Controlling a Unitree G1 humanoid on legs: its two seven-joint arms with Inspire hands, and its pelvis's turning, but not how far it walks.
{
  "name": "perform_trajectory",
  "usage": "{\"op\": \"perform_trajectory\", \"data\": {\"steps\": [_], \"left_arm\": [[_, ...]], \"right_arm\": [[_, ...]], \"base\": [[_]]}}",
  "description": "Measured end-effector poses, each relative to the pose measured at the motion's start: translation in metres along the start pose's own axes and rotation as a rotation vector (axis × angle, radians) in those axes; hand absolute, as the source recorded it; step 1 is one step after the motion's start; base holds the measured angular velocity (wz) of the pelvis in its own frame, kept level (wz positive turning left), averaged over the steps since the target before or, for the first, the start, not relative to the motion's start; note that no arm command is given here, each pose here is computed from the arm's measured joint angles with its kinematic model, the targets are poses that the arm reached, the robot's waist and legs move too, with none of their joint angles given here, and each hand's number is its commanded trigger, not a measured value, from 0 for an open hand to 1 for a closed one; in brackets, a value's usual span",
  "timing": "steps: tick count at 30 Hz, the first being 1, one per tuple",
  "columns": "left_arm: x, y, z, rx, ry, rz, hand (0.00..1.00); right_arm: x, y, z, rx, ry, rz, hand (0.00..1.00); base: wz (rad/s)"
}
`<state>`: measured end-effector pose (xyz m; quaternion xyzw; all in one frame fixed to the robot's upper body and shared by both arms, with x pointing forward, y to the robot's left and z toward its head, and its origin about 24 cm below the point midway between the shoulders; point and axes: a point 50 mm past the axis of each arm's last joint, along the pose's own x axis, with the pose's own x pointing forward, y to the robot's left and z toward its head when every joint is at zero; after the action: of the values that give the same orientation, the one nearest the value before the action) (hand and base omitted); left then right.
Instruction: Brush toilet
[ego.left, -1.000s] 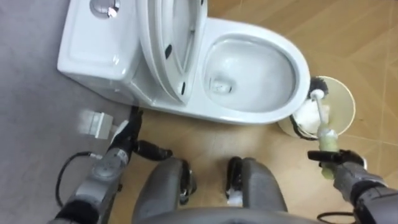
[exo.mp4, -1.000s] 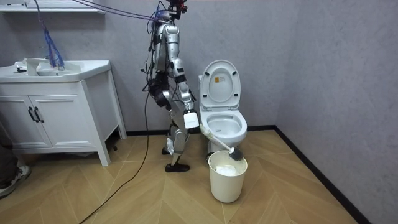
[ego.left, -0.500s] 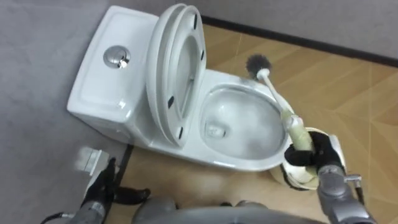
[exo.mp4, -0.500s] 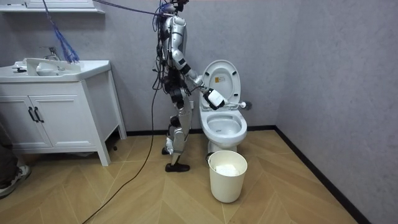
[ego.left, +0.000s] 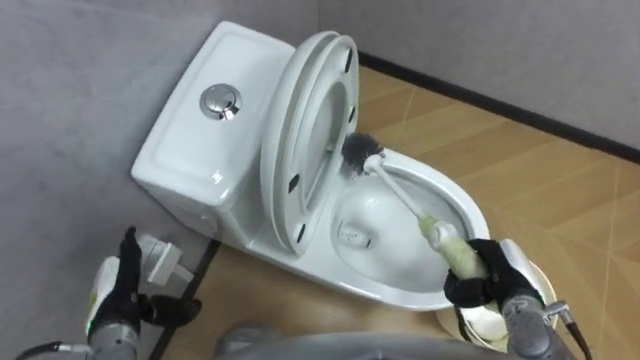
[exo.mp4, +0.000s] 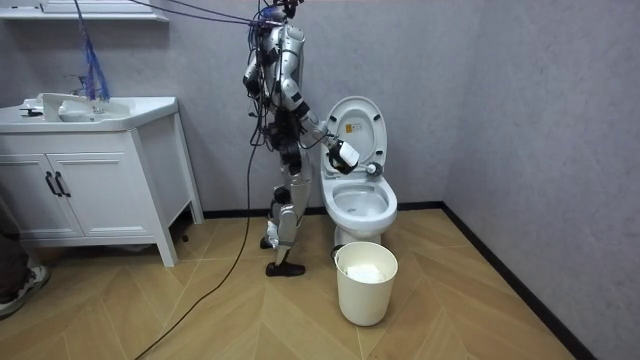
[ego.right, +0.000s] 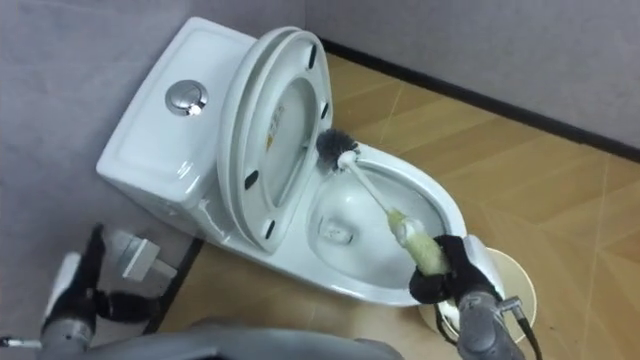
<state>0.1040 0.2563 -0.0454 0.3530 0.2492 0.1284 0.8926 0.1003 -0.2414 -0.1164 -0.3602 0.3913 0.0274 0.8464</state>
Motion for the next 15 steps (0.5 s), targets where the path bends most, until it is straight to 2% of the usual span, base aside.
{"op": "perform_trajectory", "data": {"steps": [2, 6, 11, 15], "left_arm": [[0.007, 0.010, 0.019, 0.047, -0.089, 0.074, 0.00], [0.006, 0.024, 0.048, 0.084, -0.237, 0.188, 0.00], [0.008, 0.028, 0.068, 0.104, -0.334, 0.274, 0.00], [0.003, 0.037, 0.089, 0.101, -0.447, 0.354, 0.00]], "right_arm": [[0.001, 0.002, -0.006, -0.004, 0.025, 0.019, 1.00], [-0.001, 0.010, -0.022, -0.038, 0.098, 0.079, 1.00], [-0.001, 0.016, -0.039, -0.065, 0.191, 0.142, 1.00], [-0.005, 0.020, -0.049, -0.080, 0.235, 0.185, 1.00]], "base": [[0.03], [0.03], [0.03], [0.10]]}}
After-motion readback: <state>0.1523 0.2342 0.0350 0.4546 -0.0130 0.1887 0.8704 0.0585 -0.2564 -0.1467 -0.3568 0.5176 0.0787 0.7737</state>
